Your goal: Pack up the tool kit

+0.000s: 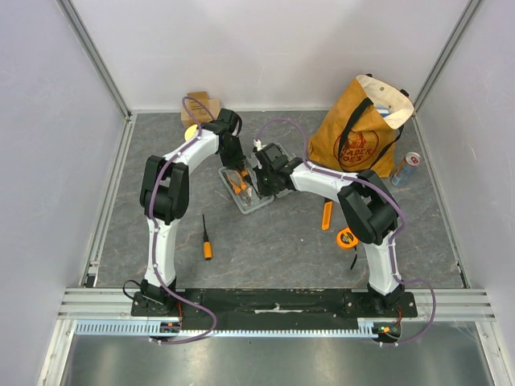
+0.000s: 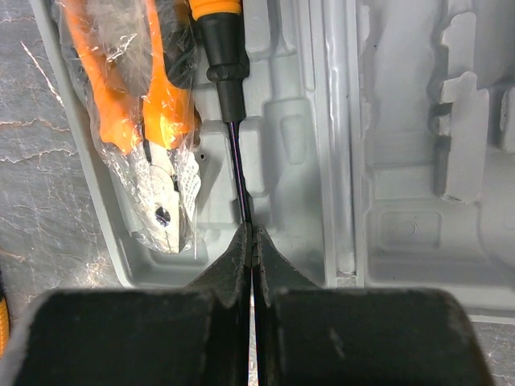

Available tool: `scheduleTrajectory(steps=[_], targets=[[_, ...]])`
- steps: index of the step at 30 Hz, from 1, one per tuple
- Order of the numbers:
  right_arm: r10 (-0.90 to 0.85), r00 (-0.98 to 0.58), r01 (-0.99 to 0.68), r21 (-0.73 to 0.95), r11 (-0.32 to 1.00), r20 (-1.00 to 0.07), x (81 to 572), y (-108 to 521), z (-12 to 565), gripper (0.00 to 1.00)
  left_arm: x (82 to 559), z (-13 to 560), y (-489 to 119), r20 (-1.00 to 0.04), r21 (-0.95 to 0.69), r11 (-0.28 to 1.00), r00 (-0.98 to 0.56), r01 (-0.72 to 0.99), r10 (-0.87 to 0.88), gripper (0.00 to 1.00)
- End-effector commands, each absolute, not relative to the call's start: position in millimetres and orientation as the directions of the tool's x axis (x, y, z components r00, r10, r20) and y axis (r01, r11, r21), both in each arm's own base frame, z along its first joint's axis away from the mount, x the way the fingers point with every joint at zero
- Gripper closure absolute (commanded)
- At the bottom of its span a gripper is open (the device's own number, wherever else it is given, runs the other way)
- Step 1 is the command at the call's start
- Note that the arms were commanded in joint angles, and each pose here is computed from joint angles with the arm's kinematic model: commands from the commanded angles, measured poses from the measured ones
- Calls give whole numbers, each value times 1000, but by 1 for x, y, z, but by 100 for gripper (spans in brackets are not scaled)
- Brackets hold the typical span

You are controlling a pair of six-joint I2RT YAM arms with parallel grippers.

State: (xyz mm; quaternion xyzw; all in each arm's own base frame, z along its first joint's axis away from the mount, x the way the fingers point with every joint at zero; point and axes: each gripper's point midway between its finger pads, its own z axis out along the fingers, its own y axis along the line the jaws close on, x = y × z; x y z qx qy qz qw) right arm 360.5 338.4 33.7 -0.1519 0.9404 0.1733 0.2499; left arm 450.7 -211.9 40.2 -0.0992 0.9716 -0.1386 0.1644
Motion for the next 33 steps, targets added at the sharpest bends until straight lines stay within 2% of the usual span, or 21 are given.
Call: scheduleTrajectory(steps=[1, 4, 7, 11, 15, 22, 26, 31, 33], targets=[[-248, -865, -366, 211, 906, -435, 339, 331, 0, 100, 426, -12, -208, -179, -215, 964, -964, -158, -198, 84], [-210, -831, -369, 228, 901, -515, 357, 342, 36, 100, 438, 11, -212, -228, -242, 960, -953, -142, -198, 84], [-160, -778, -352, 211, 912, -608, 380, 346, 78, 98, 459, 56, -217, -327, -288, 950, -921, -117, -212, 81], [-102, -707, -353, 224, 908, -700, 397, 351, 133, 85, 482, 126, -216, -462, -340, 936, -851, -90, -249, 74], [-89, -681, -388, 255, 886, -727, 394, 355, 161, 70, 481, 184, -196, -569, -337, 936, -772, -96, -284, 66], [-227, -644, -561, 249, 790, -731, 340, 398, 167, 53, 442, 254, -116, -688, -313, 919, -610, -239, -393, 57], [-350, -605, -687, 247, 683, -715, 278, 443, 158, 38, 398, 313, -65, -791, -335, 892, -424, -305, -442, 49], [-469, -576, -757, 221, 615, -669, 220, 475, 135, 24, 341, 357, -40, -855, -374, 885, -266, -277, -445, 37], [-503, -565, -768, 195, 610, -654, 206, 483, 124, 22, 322, 369, -36, -866, -390, 887, -228, -246, -444, 36]])
